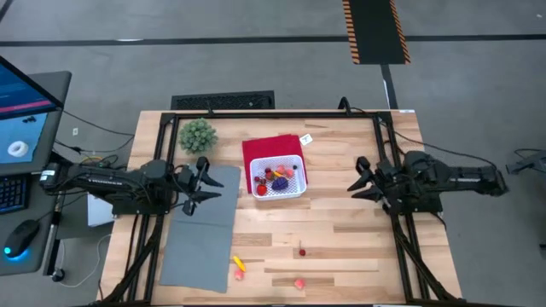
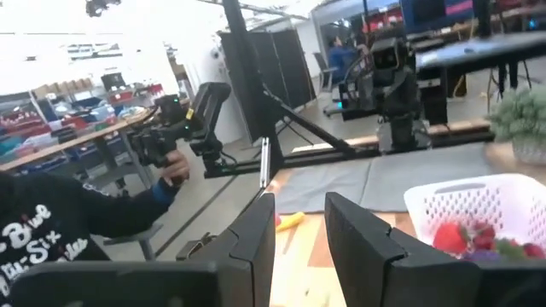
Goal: Pick and placing Produce into tupperware
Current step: Put the pink peach into the white bin
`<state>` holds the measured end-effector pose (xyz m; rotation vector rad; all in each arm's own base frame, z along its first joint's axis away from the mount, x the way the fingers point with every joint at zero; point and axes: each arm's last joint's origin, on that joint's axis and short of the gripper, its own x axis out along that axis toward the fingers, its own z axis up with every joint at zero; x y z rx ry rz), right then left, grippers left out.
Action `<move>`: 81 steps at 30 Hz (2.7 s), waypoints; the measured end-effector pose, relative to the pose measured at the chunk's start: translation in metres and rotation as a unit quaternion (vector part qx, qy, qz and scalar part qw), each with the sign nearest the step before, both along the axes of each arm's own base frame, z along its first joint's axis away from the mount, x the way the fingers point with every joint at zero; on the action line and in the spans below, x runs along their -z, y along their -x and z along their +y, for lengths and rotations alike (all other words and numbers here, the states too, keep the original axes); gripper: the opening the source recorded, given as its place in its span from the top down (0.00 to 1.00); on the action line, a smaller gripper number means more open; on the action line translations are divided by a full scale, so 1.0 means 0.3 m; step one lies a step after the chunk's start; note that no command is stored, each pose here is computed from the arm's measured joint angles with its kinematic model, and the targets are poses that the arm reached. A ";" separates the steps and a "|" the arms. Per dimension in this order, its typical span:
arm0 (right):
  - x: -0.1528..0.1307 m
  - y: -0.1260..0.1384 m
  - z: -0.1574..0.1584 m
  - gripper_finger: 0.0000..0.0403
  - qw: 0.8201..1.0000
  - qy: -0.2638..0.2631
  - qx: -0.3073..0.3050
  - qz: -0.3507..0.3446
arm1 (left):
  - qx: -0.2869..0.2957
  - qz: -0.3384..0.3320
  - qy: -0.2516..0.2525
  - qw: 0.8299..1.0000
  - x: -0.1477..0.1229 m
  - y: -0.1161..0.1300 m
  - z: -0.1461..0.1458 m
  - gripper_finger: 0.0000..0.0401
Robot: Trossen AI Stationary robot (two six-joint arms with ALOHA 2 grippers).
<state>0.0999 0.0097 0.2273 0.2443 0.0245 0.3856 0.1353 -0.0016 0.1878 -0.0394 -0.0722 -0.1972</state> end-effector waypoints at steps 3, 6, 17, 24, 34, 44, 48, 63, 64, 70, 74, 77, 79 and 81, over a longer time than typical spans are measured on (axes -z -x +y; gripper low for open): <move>0.006 -0.036 0.017 0.69 1.000 -0.018 -0.004 0.022 | 0.000 0.000 0.008 1.000 -0.001 0.000 0.000 0.70; 0.020 -0.075 0.038 0.69 0.999 -0.027 -0.009 0.046 | 0.015 0.009 0.006 1.000 0.005 0.000 -0.003 0.70; 0.062 -0.202 0.147 0.69 0.996 -0.011 -0.009 0.084 | 0.021 0.024 0.044 0.998 0.009 0.000 -0.004 0.70; 0.055 -0.294 0.274 0.69 0.990 0.027 -0.016 0.140 | 0.022 0.027 0.055 0.998 0.009 0.000 -0.004 0.70; 0.063 -0.446 0.486 0.69 0.962 0.118 -0.052 0.240 | 0.021 0.027 0.058 0.998 0.009 0.000 -0.004 0.70; 0.157 -0.616 0.659 0.46 0.893 0.146 -0.042 0.425 | 0.020 0.028 0.063 0.997 0.009 0.000 -0.004 0.70; 0.168 -0.668 0.720 0.42 0.876 0.162 -0.055 0.452 | 0.020 0.029 0.065 0.997 0.009 0.000 -0.004 0.70; 0.254 -0.730 0.839 0.44 0.850 0.149 -0.084 0.499 | 0.021 0.032 0.067 0.997 0.011 -0.001 -0.004 0.70; 0.255 -0.727 0.839 0.44 0.848 0.151 -0.084 0.501 | 0.021 0.032 0.067 0.997 0.010 -0.001 -0.004 0.70; 0.252 -0.731 0.840 0.44 0.856 0.160 -0.070 0.487 | 0.021 0.031 0.067 0.997 0.010 -0.001 -0.004 0.70; 0.267 -0.736 0.843 0.44 0.855 0.160 -0.071 0.488 | 0.021 0.031 0.067 0.997 0.010 0.000 -0.004 0.70; 0.292 -0.735 0.844 0.44 0.848 0.161 -0.076 0.499 | 0.021 0.031 0.067 0.997 0.010 0.000 -0.004 0.70; 0.305 -0.750 0.859 0.44 0.855 0.144 -0.088 0.490 | 0.021 0.033 0.067 0.997 0.011 -0.001 -0.004 0.70; 0.327 -0.746 0.859 0.44 0.849 0.150 -0.087 0.500 | 0.021 0.033 0.067 0.997 0.011 -0.001 -0.004 0.70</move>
